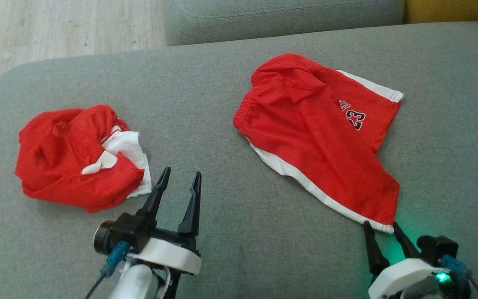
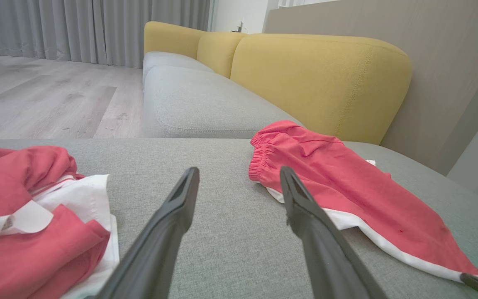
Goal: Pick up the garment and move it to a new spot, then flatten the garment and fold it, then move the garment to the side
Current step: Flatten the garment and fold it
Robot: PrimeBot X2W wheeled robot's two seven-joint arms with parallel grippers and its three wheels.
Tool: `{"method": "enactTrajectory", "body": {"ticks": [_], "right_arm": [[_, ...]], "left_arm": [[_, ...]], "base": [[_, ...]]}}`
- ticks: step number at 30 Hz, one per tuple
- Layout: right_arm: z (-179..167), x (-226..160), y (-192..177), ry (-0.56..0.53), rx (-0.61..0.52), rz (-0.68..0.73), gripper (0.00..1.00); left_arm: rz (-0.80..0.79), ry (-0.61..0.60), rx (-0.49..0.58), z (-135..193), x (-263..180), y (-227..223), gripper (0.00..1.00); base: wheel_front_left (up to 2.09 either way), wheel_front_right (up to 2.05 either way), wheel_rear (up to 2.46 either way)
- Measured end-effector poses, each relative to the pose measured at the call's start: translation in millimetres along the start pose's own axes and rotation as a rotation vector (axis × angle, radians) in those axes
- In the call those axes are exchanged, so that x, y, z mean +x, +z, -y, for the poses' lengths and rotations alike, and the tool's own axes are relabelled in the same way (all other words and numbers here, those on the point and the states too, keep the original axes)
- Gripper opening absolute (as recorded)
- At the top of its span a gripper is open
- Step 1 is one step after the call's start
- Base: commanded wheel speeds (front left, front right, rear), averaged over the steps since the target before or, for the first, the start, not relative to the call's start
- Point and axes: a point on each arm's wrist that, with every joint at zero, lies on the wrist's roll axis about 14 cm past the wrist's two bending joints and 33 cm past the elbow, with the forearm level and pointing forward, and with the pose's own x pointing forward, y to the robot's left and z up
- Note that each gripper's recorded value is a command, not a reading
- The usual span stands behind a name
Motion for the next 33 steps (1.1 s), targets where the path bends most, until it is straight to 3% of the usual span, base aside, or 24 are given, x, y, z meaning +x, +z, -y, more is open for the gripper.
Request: {"method": "enactTrajectory", "body": {"ticks": [2,3,4,5,17,27,33], "right_arm": [[-1.3,0.3,-1.7,0.004,0.001,-0.006,0.71],[-1.9,-0.1,-3.8,0.005,0.000,-0.013,0.71],[-2.0,-0.4,-5.3,0.006,0.000,-0.017,0.42],[-1.8,-0.8,-6.1,0.005,0.000,-0.019,0.02],[68.2,-16.6,33.4,-0.211,0.008,0.116,0.00],[104.3,-16.7,41.0,-0.324,0.038,0.084,0.00],[110.1,-11.4,39.2,-0.341,0.031,0.062,0.00]], "left_arm": [[0.000,0.000,0.000,-0.1,-0.1,0.0,1.00],[0.000,0.000,0.000,0.0,0.0,0.0,1.00],[0.000,0.000,0.000,0.2,0.2,-0.1,1.00],[0.000,-0.001,0.000,0.3,0.5,-0.1,1.00],[-0.054,-0.143,0.029,36.3,18.2,-17.8,1.00],[-0.244,-0.453,0.238,89.3,49.1,-74.2,1.00],[-0.285,-0.506,0.319,85.6,73.9,-89.7,1.00]], "base": [[0.00,0.00,0.00],[0.00,0.00,0.00],[0.00,0.00,0.00],[0.00,0.00,0.00],[0.00,0.00,0.00],[0.00,0.00,0.00],[0.00,0.00,0.00]]}}
